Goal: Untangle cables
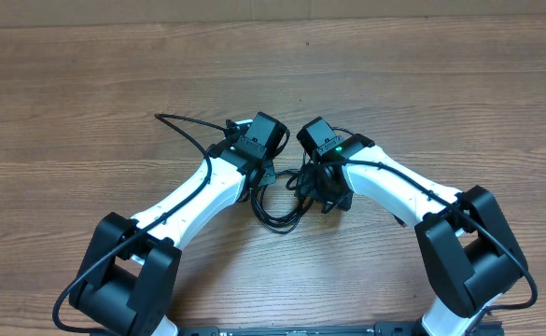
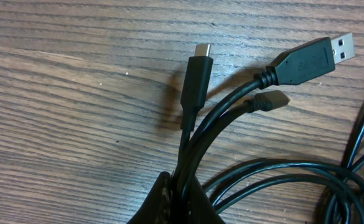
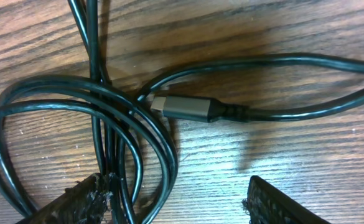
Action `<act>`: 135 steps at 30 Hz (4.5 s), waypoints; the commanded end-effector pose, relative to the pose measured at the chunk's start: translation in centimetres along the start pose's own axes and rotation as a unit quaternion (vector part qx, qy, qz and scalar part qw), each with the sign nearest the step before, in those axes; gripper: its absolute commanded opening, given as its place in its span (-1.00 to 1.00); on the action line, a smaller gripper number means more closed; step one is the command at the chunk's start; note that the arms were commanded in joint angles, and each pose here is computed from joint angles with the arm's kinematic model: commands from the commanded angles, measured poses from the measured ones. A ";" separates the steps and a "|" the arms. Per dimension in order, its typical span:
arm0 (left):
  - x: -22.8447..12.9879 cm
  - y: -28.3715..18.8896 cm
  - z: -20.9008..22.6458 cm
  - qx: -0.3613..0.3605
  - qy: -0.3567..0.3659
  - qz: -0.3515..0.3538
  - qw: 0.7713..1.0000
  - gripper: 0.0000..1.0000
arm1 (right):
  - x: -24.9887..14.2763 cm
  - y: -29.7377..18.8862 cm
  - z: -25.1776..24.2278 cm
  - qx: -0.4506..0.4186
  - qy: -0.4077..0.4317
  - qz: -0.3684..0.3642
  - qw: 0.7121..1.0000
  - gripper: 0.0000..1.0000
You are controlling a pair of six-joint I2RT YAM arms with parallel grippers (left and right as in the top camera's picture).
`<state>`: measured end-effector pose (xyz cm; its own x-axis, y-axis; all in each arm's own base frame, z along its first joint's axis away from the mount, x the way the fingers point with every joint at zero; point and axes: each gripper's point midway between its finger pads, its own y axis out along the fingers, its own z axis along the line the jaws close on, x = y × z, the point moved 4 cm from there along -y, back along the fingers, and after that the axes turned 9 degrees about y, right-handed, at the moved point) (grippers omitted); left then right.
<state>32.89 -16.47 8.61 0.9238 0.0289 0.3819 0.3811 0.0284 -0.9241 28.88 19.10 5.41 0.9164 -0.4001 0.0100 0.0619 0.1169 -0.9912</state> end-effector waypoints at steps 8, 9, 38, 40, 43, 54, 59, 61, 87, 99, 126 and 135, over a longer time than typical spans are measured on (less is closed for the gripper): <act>0.0 0.0 -0.3 -0.005 0.011 0.000 1.000 -0.91 | 0.2 1.1 -1.5 -0.021 -0.006 -0.029 0.999 0.40; 0.0 0.0 -0.3 -0.005 0.011 0.000 1.000 -0.92 | 0.1 1.2 -1.5 -0.021 -0.006 -0.029 0.999 0.40; 0.3 0.0 -0.5 -0.009 0.005 -0.006 1.000 -0.91 | 1.2 -0.7 -1.8 -0.031 -0.047 -0.010 0.998 0.45; 0.3 0.0 -0.5 -0.009 0.005 -0.007 1.000 -0.92 | 1.1 -0.5 -1.8 -0.031 -0.047 -0.009 0.998 0.44; 0.3 0.0 -0.5 -0.009 0.005 -0.007 1.000 -0.91 | 1.1 -0.5 -1.8 -0.031 -0.048 -0.008 0.998 0.44; 0.3 0.0 -0.5 -0.009 0.005 -0.007 1.000 -0.91 | 0.8 -0.4 -2.0 -0.033 -0.048 -0.005 0.998 0.44; 0.3 0.0 -0.5 -0.009 0.005 -0.007 1.000 -0.91 | 0.4 0.4 -2.5 -0.035 -0.048 0.002 0.998 0.44; 0.3 0.0 -0.5 -0.009 0.005 -0.007 1.000 -0.91 | 0.0 0.6 -2.3 -0.023 -0.060 0.014 0.998 0.44; 0.5 0.0 -0.6 -0.013 0.003 -0.013 1.000 -0.91 | 0.7 -0.6 -1.1 -0.007 -0.079 0.010 0.997 0.52; 0.5 0.0 -0.6 -0.013 0.004 -0.013 1.000 -0.91 | 0.9 0.5 -1.8 -0.016 -0.079 -0.009 0.997 0.52; 0.5 0.0 -0.6 -0.013 0.004 -0.013 1.000 -0.91 | -0.1 2.4 -3.5 -0.033 -0.058 -0.007 0.998 0.48; 0.5 0.0 -0.6 -0.013 0.004 -0.013 1.000 -0.83 | -0.9 3.1 -4.6 -0.045 -0.038 0.004 0.998 0.04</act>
<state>33.33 -16.85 8.79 0.9152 0.0358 0.4014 0.4014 0.0079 -0.9159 28.55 16.41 3.93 0.9443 -0.3175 0.0867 0.1140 0.0684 -0.9911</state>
